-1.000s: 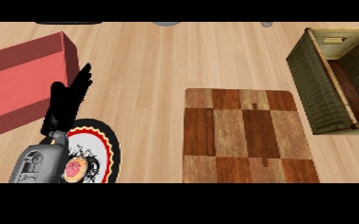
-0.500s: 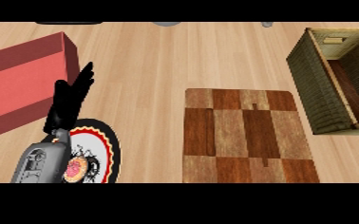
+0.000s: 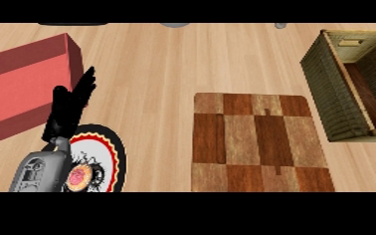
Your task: Pick the can from the cutting board and place it in the basket
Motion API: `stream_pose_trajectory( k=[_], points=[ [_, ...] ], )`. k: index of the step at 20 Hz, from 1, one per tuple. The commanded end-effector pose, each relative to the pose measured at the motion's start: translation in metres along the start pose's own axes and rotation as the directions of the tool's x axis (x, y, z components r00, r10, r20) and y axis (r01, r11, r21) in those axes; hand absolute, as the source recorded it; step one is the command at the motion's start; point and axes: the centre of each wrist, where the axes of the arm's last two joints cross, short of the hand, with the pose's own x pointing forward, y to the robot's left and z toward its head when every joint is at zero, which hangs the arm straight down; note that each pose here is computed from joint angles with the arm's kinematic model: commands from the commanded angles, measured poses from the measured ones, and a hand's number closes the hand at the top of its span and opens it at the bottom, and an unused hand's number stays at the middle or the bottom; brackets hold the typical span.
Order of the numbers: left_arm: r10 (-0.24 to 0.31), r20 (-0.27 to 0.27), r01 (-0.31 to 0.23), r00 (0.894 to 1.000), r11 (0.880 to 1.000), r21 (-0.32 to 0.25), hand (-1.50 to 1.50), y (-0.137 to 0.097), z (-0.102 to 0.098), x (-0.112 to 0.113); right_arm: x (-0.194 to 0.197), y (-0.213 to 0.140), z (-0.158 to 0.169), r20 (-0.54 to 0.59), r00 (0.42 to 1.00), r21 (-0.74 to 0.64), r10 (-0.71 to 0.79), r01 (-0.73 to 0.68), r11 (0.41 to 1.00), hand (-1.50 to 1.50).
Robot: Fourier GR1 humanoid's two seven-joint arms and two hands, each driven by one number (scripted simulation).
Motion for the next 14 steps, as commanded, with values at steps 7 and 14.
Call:
stream_pose_trajectory(
  k=[7,14],
  points=[
    [-0.008,0.018,0.008,1.0,1.0,-0.006,0.0,0.015,0.002,0.005,-0.043,0.049,-0.016,-0.018,0.973,-0.048,-0.231,0.23,0.972,-1.5],
    [0.004,0.001,-0.004,1.0,1.0,-0.001,0.0,-0.007,-0.005,0.0,-0.056,0.018,-0.003,0.046,0.913,-0.268,-0.405,0.402,0.876,-1.5]
  ],
)
